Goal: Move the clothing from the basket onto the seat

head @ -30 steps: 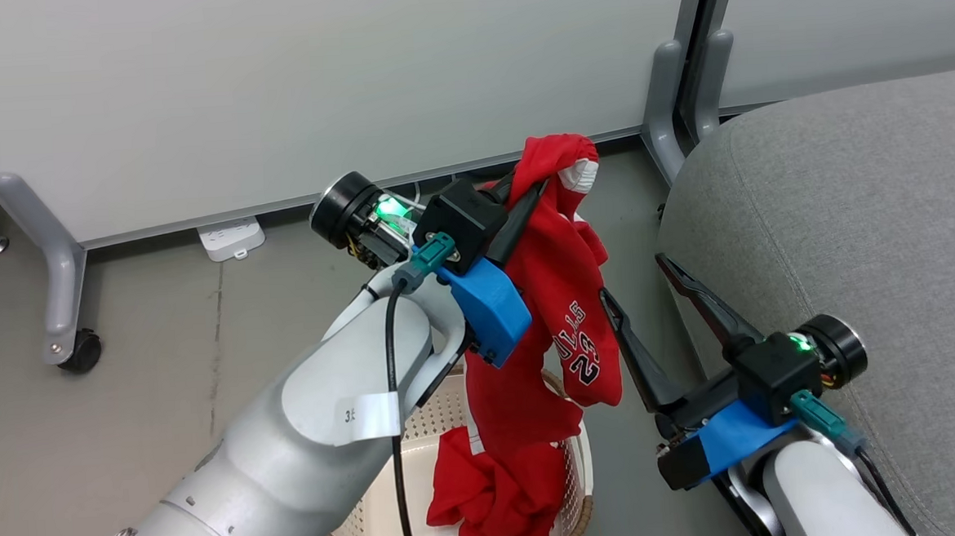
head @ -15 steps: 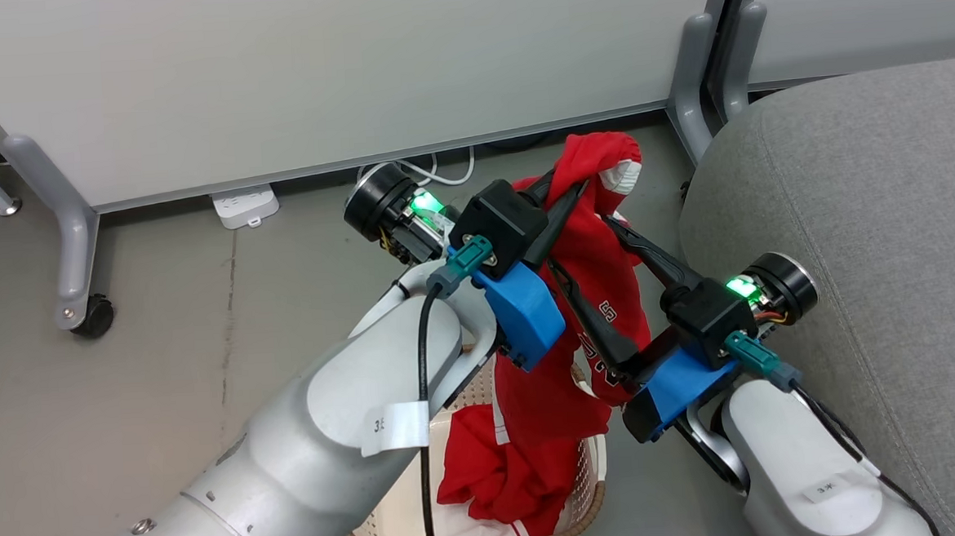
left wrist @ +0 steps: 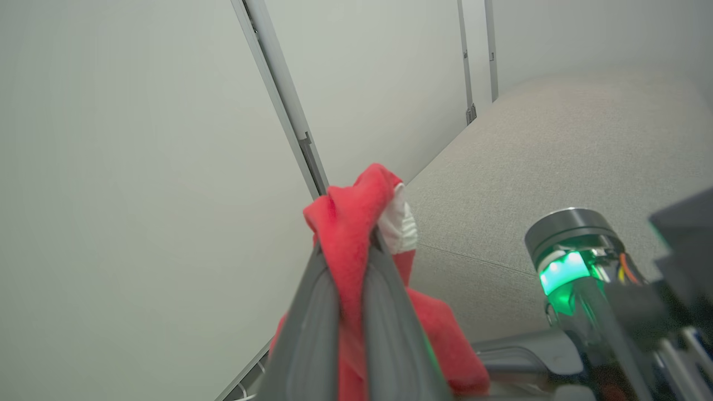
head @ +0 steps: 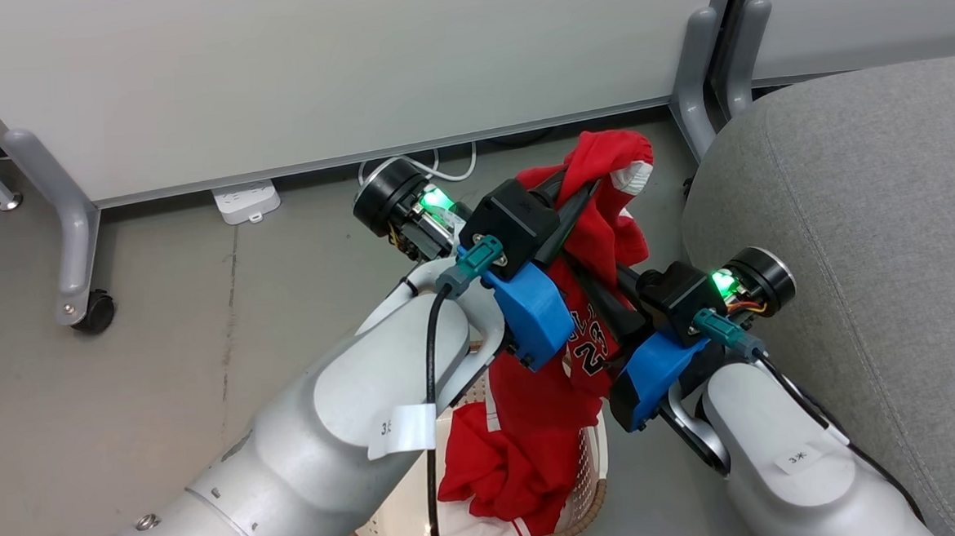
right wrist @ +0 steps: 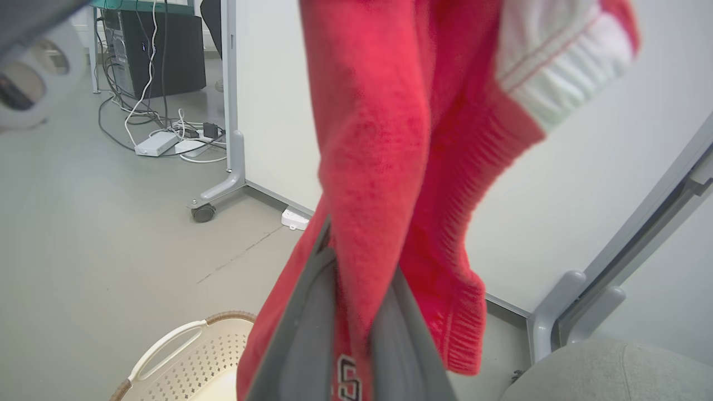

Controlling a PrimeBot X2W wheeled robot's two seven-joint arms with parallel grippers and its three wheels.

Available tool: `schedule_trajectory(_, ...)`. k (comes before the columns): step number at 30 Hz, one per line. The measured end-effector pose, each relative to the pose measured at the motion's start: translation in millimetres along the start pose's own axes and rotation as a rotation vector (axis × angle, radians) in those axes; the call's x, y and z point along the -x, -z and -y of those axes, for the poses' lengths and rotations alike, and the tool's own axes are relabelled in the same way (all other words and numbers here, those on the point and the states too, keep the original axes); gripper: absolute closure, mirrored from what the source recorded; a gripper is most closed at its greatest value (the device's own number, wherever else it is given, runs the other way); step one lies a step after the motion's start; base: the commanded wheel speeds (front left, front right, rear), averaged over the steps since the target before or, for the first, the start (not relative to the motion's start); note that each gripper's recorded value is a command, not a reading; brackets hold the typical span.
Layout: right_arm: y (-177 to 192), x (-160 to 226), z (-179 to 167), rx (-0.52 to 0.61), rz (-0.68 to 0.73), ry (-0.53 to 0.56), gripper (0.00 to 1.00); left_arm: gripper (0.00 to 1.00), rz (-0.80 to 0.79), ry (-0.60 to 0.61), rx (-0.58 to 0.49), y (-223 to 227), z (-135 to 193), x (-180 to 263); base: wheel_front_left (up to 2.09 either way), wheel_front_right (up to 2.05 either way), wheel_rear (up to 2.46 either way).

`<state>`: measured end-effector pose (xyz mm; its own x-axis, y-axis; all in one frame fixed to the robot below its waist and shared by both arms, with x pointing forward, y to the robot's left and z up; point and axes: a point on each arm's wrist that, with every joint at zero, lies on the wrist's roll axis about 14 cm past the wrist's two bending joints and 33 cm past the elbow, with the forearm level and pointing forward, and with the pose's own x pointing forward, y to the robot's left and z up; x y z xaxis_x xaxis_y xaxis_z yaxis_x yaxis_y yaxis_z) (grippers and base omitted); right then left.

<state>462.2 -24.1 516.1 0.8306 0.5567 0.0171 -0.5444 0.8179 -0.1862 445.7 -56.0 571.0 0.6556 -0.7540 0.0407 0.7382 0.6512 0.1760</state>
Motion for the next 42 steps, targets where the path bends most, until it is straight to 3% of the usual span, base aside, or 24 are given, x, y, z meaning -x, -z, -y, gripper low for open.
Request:
schedule_trajectory(23,-0.2,0.0,-3.0,-0.003,0.002,-0.011,1.0,1.0,-0.003,0.0,0.012,2.8,-0.9,-1.3,0.0,0.0,0.0)
schedule_trajectory(24,-0.3,-0.2,-3.1,-0.003,0.003,-0.012,1.0,0.27,-0.004,-0.003,0.014,3.3,-1.3,-1.4,0.0,0.0,0.0)
schedule_trajectory(25,-0.2,-0.3,-3.2,-0.004,0.003,-0.012,1.0,0.0,-0.004,-0.004,0.019,3.6,-1.7,-1.5,0.0,0.0,0.0)
schedule_trajectory(42,5.0,1.1,5.9,-0.024,-0.001,0.014,1.0,0.0,-0.01,0.003,0.025,11.2,-2.5,-7.7,0.0,0.0,0.0)
